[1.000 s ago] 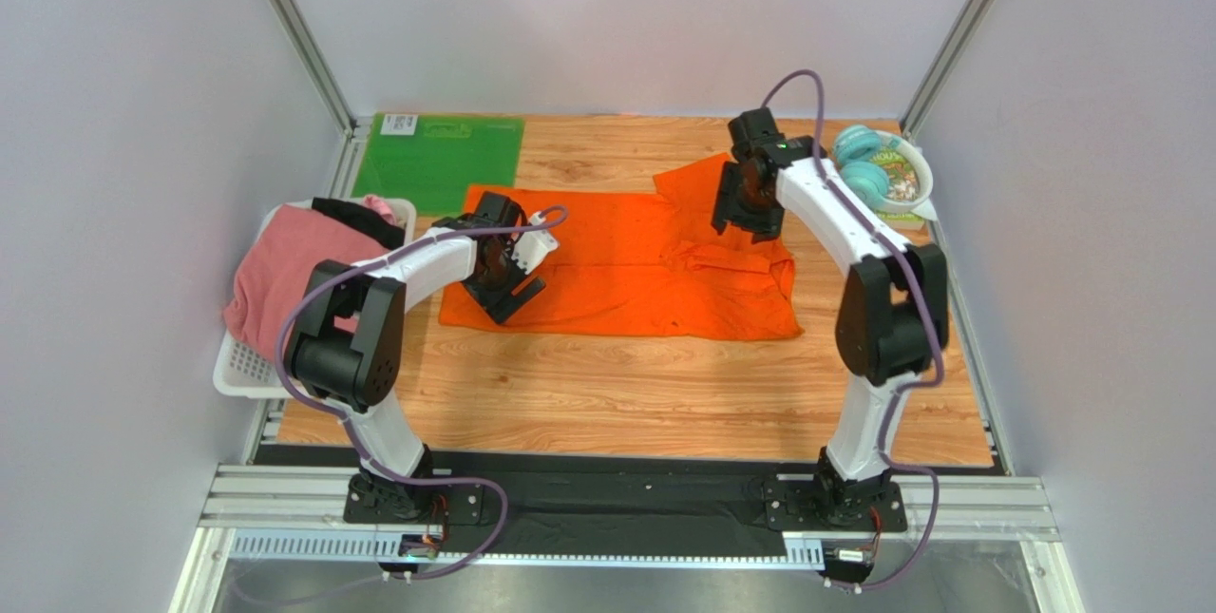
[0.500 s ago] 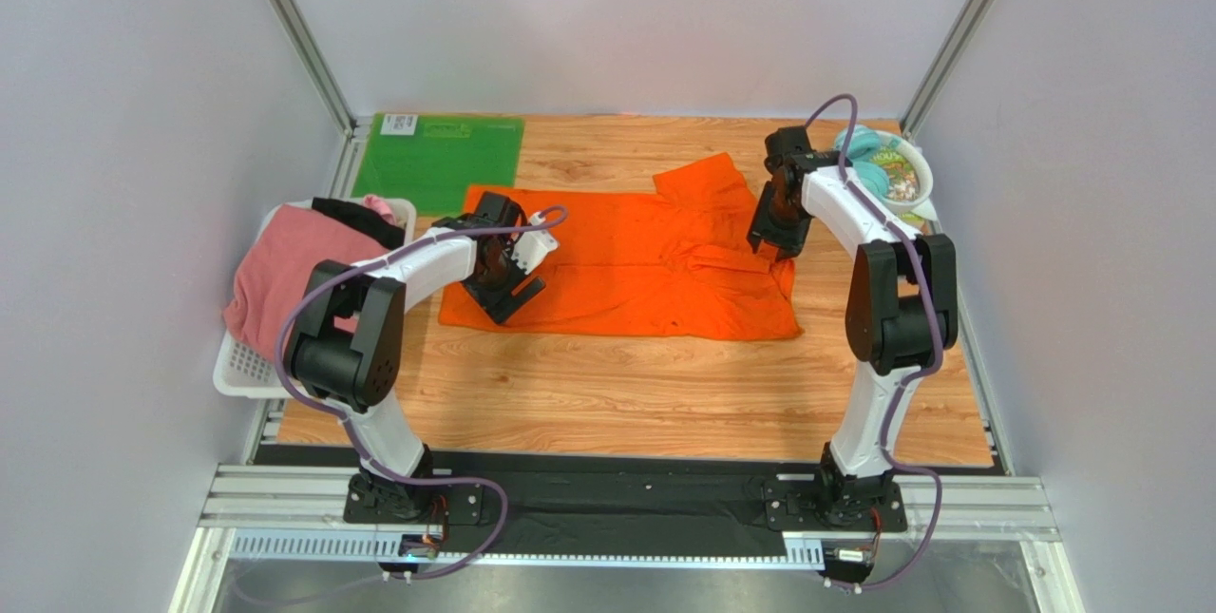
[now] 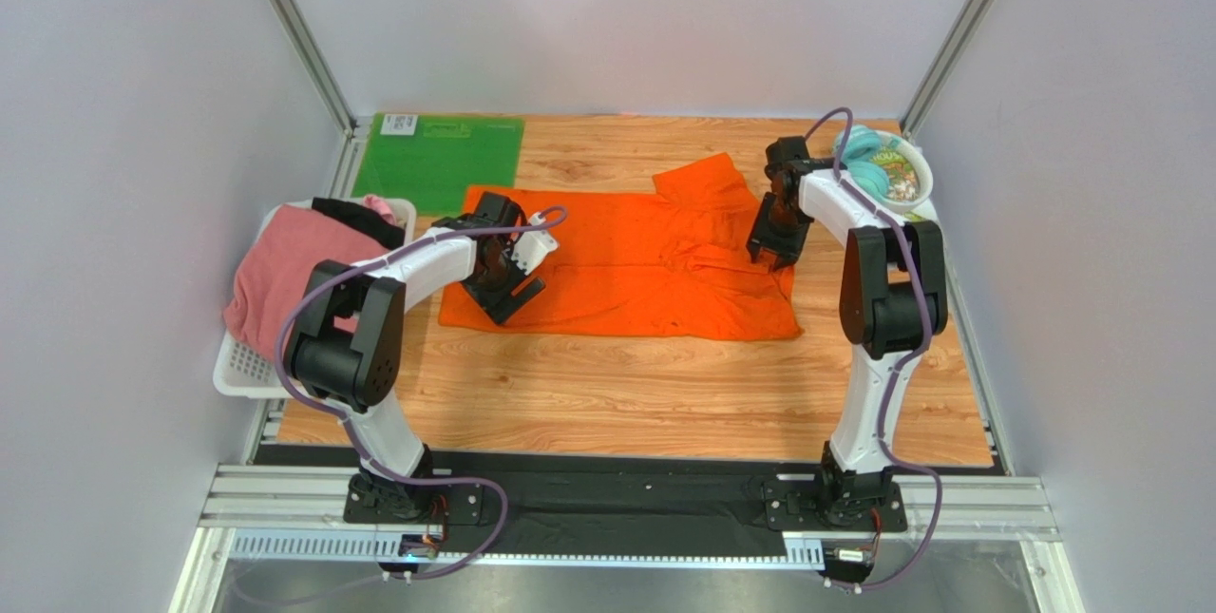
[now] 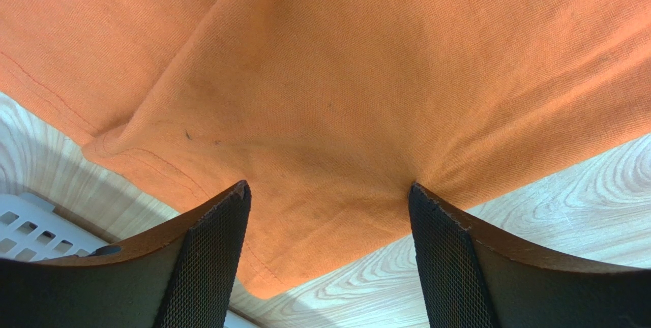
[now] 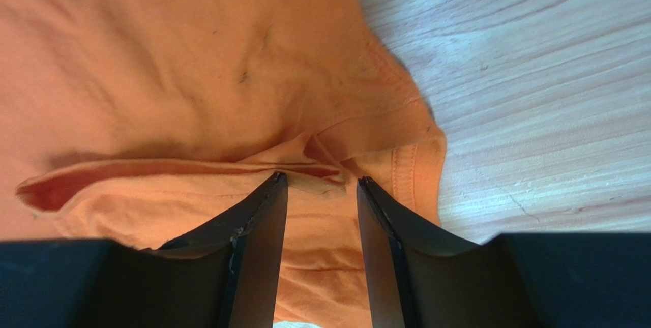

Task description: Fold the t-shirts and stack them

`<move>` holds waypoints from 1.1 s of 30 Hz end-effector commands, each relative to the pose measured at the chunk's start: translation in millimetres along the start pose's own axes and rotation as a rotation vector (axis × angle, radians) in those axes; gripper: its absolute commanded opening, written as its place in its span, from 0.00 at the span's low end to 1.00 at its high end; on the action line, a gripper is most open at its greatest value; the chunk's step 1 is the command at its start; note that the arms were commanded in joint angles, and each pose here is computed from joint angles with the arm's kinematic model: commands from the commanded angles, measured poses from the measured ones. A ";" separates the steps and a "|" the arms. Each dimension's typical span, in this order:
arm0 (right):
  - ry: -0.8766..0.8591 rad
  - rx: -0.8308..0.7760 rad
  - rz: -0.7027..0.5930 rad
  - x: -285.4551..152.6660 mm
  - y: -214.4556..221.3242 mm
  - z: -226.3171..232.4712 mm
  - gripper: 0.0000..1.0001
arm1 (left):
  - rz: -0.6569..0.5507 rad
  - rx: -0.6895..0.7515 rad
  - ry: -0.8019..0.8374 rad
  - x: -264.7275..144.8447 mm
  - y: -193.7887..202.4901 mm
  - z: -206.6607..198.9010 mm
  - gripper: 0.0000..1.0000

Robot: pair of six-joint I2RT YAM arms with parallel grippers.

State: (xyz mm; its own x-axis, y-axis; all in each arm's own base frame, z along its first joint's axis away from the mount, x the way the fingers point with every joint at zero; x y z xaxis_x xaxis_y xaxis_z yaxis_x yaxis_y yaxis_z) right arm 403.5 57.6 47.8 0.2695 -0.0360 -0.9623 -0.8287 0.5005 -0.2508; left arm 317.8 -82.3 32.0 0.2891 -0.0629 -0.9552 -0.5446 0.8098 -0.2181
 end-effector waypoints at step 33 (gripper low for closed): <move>-0.180 0.041 -0.108 -40.1 -58.4 33.8 0.00 | 0.011 0.004 0.030 -2.1 2.6 -6.6 0.81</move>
State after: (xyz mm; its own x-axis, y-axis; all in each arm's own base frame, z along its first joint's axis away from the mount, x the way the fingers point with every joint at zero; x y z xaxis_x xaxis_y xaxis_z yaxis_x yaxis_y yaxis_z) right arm 425.0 58.5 54.9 0.3002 0.0418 -0.9529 -0.8148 0.5307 -0.2334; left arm 317.1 -82.6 31.8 0.2859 -0.0654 -0.9560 -0.5448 0.8096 -0.2184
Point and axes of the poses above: each gripper's point midway between its finger pads, its own x axis out along the fingers, its own z axis along the line the jaws close on, y = z × x, the point moved 1 cm from there along -x, back along the fingers, and after that the axes turned 7 degrees about x, right-handed, at the moved point
